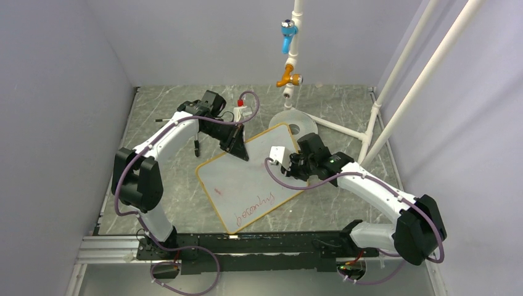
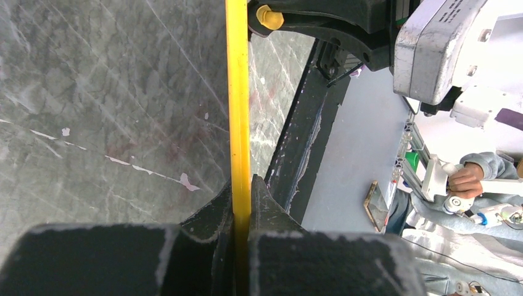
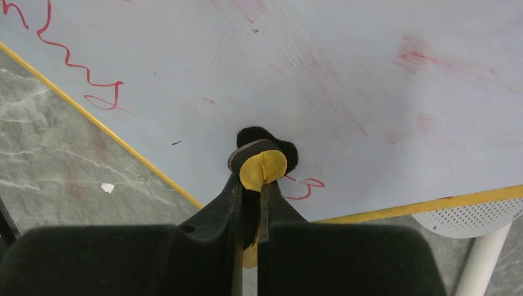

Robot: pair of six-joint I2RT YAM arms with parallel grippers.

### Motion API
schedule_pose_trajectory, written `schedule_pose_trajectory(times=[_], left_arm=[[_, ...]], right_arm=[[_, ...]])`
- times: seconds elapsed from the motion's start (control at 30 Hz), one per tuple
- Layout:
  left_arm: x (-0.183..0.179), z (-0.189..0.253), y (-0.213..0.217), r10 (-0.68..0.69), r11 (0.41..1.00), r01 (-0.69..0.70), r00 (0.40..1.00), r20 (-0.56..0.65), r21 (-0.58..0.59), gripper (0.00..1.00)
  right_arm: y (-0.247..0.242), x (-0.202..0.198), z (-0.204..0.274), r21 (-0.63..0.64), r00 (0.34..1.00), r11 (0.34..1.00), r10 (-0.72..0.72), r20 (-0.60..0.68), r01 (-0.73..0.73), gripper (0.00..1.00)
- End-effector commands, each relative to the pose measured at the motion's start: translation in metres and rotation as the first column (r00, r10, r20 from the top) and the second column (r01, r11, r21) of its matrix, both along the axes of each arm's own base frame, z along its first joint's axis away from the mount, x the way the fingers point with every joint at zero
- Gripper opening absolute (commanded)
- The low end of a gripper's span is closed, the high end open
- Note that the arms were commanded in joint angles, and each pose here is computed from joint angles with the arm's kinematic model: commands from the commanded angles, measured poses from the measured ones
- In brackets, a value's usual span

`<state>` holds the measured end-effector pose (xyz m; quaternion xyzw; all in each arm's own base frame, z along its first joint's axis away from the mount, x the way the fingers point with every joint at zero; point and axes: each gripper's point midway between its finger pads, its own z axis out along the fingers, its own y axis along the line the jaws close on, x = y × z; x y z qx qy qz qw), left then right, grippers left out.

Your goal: Erase the whiteboard

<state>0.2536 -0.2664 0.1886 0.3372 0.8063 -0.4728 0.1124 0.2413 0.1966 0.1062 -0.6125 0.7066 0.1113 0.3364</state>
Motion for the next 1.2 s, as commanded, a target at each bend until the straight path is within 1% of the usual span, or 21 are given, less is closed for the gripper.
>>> schedule_pose_trajectory(times=[0.0, 0.1, 0.17, 0.27, 0.33, 0.53, 0.63, 0.8, 0.87, 0.97, 1.03, 1.17], left_arm=[[-0.027, 0.051, -0.013, -0.098, 0.978, 0.103, 0.995, 0.035, -0.184, 0.00], [-0.026, 0.050, -0.013, -0.096, 0.978, 0.101, 0.995, 0.031, -0.182, 0.00], [-0.026, 0.050, -0.013, -0.095, 0.979, 0.100, 0.995, 0.033, -0.180, 0.00], [-0.025, 0.048, -0.013, -0.093, 0.979, 0.097, 0.995, 0.031, -0.176, 0.00], [-0.025, 0.047, -0.013, -0.093, 0.980, 0.097, 0.995, 0.029, -0.175, 0.00], [-0.025, 0.045, -0.013, -0.091, 0.981, 0.094, 0.996, 0.026, -0.170, 0.00], [-0.025, 0.046, -0.012, -0.089, 0.982, 0.093, 0.996, 0.029, -0.166, 0.00], [-0.027, 0.049, -0.012, -0.094, 0.979, 0.099, 0.995, 0.037, -0.177, 0.00], [-0.027, 0.049, -0.012, -0.095, 0.979, 0.099, 0.995, 0.034, -0.178, 0.00], [-0.026, 0.048, -0.012, -0.095, 0.979, 0.099, 0.995, 0.032, -0.178, 0.00], [-0.026, 0.048, -0.012, -0.094, 0.979, 0.097, 0.995, 0.029, -0.176, 0.00], [-0.026, 0.047, -0.012, -0.094, 0.980, 0.097, 0.995, 0.029, -0.175, 0.00]], right_arm=[[-0.004, 0.017, 0.010, 0.001, 0.995, 0.999, -0.036, 0.090, 0.036, 0.00], [-0.013, 0.036, 0.013, -0.005, 0.980, 0.989, -0.145, 0.136, 0.147, 0.00], [-0.019, 0.047, 0.020, 0.014, 0.963, 0.978, -0.207, 0.170, 0.208, 0.00], [-0.025, 0.052, 0.024, 0.025, 0.951, 0.969, -0.247, 0.186, 0.247, 0.00], [-0.027, 0.050, 0.023, 0.023, 0.955, 0.970, -0.242, 0.175, 0.241, 0.00], [-0.019, 0.039, 0.027, 0.042, 0.975, 0.985, -0.170, 0.143, 0.165, 0.00], [-0.021, 0.041, 0.028, 0.042, 0.972, 0.984, -0.179, 0.152, 0.174, 0.00], [-0.032, 0.050, 0.023, 0.007, 0.961, 0.974, -0.225, 0.164, 0.226, 0.00], [-0.035, 0.046, 0.016, -0.020, 0.969, 0.979, -0.200, 0.146, 0.205, 0.00], [-0.026, 0.019, 0.003, -0.031, 0.996, 0.998, -0.057, 0.068, 0.059, 0.00], [-0.019, 0.001, -0.004, -0.033, 0.999, 0.999, 0.026, 0.024, -0.025, 0.00], [-0.007, -0.007, -0.008, -0.034, 0.997, 0.997, 0.072, -0.003, -0.072, 0.00]])
